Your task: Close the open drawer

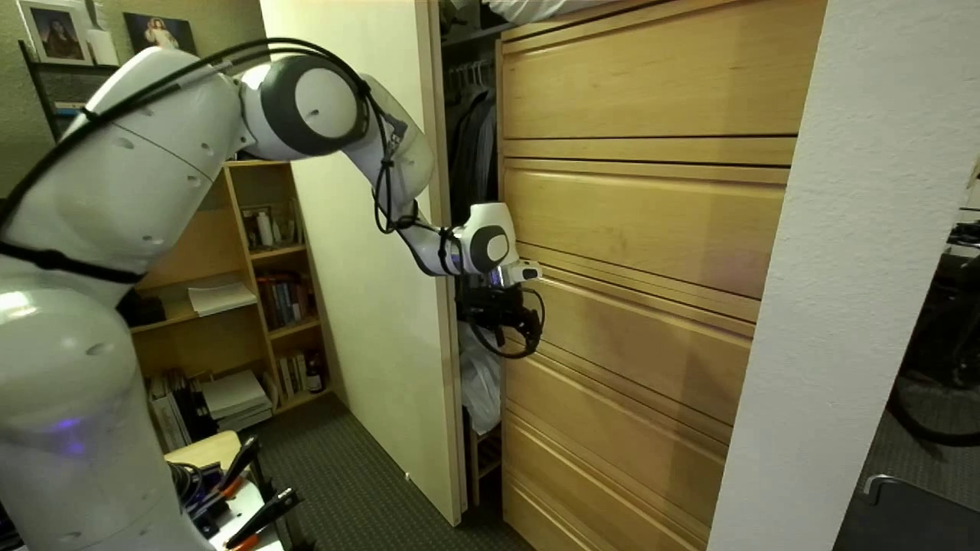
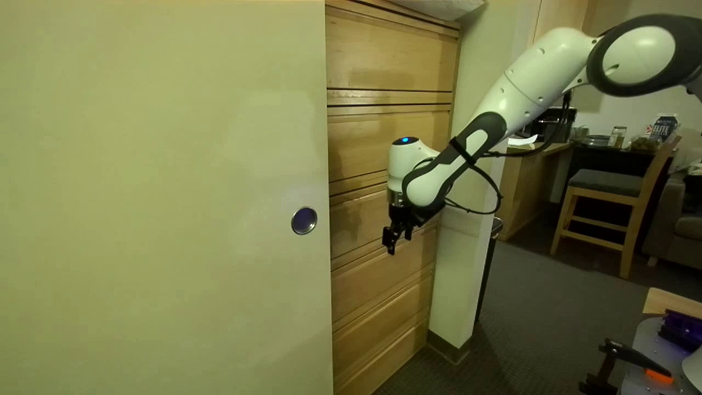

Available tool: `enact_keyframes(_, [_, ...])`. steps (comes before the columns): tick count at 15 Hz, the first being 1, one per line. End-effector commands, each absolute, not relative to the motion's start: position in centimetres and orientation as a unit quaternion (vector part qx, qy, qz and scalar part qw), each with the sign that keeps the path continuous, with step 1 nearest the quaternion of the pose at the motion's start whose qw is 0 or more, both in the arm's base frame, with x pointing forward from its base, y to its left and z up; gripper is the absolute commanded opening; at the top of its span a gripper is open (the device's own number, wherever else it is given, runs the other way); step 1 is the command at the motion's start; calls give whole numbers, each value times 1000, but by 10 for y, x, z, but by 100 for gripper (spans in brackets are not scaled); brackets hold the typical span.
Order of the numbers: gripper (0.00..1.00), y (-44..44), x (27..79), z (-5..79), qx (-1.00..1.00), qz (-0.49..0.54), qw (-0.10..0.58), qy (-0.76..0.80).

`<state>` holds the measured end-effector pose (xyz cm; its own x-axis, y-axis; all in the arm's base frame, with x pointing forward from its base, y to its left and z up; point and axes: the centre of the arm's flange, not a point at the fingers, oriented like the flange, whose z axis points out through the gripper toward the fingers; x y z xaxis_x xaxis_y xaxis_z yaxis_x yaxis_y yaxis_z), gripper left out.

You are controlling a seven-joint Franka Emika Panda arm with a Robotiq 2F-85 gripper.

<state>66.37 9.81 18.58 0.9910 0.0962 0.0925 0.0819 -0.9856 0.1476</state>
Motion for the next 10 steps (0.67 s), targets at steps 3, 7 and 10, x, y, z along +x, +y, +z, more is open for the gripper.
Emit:
enact_keyframes(3, [100,83,579,278,996,26,68,56])
enact_keyframes(7, [100,85,523,324,995,24,70,66])
enact_keyframes(10, [100,82,474,347,993,30,80,76])
